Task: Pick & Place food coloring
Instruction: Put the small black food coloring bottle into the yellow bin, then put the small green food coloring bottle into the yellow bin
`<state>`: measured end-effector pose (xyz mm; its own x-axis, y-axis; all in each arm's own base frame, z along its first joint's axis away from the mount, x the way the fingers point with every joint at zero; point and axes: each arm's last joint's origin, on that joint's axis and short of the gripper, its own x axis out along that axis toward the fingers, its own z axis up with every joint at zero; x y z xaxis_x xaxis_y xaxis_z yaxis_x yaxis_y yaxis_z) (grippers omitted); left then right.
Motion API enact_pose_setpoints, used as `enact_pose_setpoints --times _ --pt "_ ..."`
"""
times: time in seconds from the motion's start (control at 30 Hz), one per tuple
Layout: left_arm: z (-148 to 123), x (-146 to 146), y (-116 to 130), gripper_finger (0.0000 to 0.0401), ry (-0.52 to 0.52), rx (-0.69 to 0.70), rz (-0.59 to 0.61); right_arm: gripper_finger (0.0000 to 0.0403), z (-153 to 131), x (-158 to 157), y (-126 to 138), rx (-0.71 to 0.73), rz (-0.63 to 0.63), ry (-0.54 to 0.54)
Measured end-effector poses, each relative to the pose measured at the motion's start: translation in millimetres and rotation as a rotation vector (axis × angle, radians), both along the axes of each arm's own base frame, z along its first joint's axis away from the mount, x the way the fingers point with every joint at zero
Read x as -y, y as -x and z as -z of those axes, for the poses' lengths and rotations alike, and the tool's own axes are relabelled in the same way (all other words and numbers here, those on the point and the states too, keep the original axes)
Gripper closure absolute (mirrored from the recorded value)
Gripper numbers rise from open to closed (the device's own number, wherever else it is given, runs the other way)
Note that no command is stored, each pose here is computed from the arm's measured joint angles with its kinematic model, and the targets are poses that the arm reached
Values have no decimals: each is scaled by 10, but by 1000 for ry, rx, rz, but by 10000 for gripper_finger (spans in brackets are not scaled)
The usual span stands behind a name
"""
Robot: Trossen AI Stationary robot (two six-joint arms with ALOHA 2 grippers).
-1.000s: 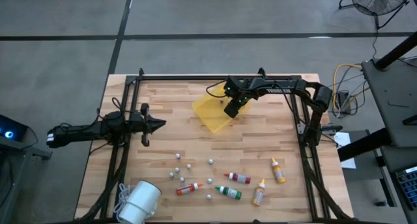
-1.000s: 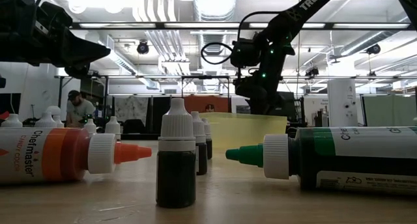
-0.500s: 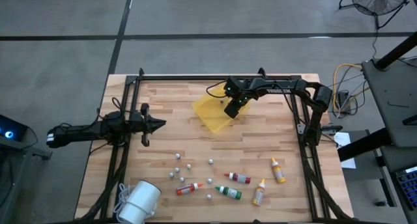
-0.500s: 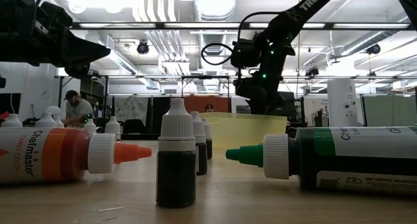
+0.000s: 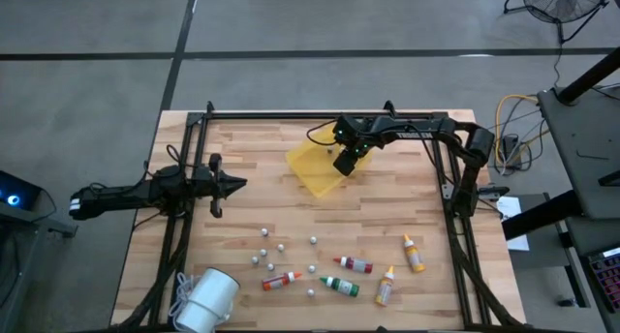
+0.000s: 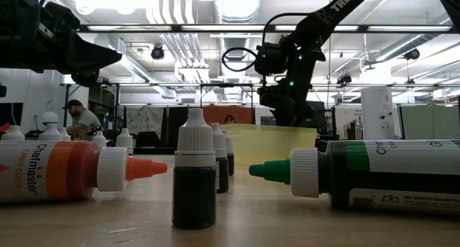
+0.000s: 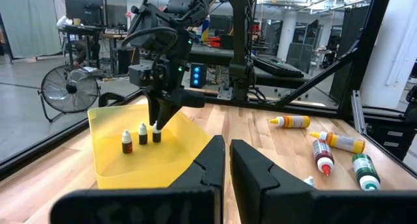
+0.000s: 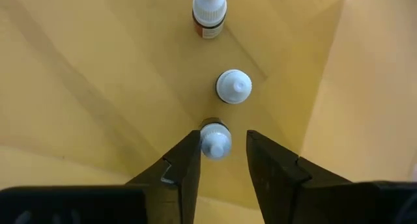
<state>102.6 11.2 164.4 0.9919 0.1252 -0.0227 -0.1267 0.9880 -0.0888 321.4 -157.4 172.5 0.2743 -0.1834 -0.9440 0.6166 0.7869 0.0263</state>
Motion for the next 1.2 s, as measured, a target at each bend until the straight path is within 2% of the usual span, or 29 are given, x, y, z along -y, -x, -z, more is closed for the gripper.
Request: enact_pose_setpoints --times 0.43,0.73,1.2 --pt "0 0 0 401 0 0 0 282 -459 -117 198 62 13 23" --pt "-1 0 0 401 0 1 0 273 -790 -359 419 182 -43 27" --pt "0 -1 0 401 0 0 -1 275 -719 -903 704 237 -66 -55"
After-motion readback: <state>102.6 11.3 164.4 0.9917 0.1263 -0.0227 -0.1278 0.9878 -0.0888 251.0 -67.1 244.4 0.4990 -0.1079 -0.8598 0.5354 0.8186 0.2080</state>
